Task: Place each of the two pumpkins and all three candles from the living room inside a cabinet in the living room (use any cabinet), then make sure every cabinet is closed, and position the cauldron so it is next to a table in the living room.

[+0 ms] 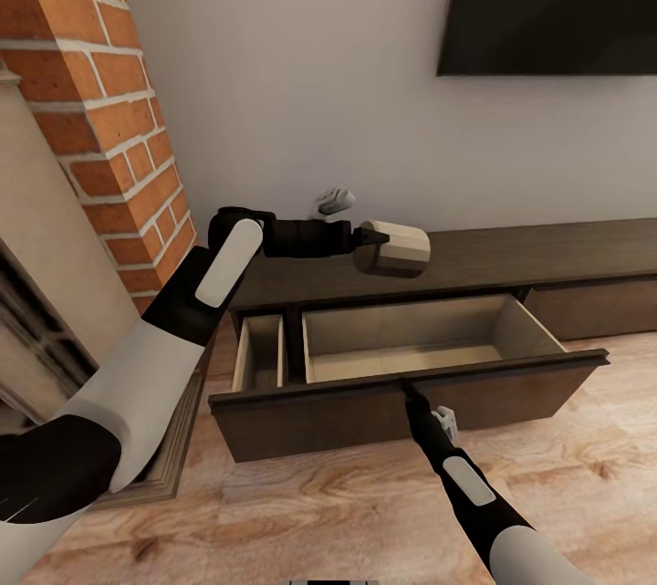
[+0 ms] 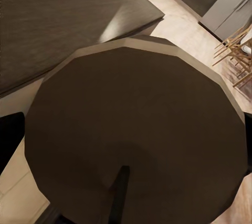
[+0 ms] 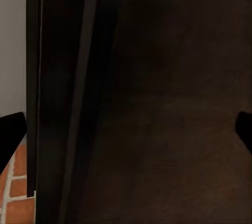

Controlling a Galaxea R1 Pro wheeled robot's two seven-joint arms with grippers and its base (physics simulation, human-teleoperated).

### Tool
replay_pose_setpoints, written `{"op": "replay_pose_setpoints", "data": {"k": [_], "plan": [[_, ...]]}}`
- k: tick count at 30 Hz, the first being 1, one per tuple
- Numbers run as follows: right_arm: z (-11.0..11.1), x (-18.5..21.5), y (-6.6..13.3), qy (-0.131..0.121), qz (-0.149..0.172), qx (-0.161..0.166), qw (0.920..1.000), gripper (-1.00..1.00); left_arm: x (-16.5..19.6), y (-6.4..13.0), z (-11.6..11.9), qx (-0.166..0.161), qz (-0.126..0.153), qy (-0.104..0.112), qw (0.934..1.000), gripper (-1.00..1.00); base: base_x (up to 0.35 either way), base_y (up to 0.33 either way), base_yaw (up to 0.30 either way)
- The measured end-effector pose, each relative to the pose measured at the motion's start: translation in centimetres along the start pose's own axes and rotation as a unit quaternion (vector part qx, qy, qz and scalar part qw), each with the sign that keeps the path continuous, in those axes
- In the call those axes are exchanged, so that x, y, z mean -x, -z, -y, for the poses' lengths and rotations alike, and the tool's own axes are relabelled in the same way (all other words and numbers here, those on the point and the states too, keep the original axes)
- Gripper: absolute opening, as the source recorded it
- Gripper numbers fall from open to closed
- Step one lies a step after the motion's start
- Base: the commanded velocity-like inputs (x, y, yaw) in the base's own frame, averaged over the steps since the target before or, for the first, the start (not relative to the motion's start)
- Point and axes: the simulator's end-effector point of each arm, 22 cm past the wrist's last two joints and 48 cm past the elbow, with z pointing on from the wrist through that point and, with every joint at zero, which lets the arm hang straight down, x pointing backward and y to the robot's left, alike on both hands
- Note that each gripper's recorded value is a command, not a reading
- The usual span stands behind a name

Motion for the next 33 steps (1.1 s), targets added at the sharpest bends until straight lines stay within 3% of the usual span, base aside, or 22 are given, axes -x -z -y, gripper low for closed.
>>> {"op": "replay_pose_setpoints", "data": {"k": [22,29,33], "plan": [[0.3,0.0,0.1,-0.001,0.001,-0.002,1.0000,1.00,0.0,0.0,0.0,-0.001,0.001,0.000,1.0000,-1.00,-0.047,0.000,0.000],[0.6,1.1,0.2,0.008,0.024,-0.007,0.9996,1.00,0.0,0.0,0.0,0.000,0.001,0.000,1.0000,-1.00,-0.002,0.000,0.000],[2.6,1.1,0.5,0.007,0.030,-0.040,0.9987,1.00,0.0,0.0,-0.2,0.002,0.000,0.000,1.0000,-1.00,0.000,0.000,0.000]]}}
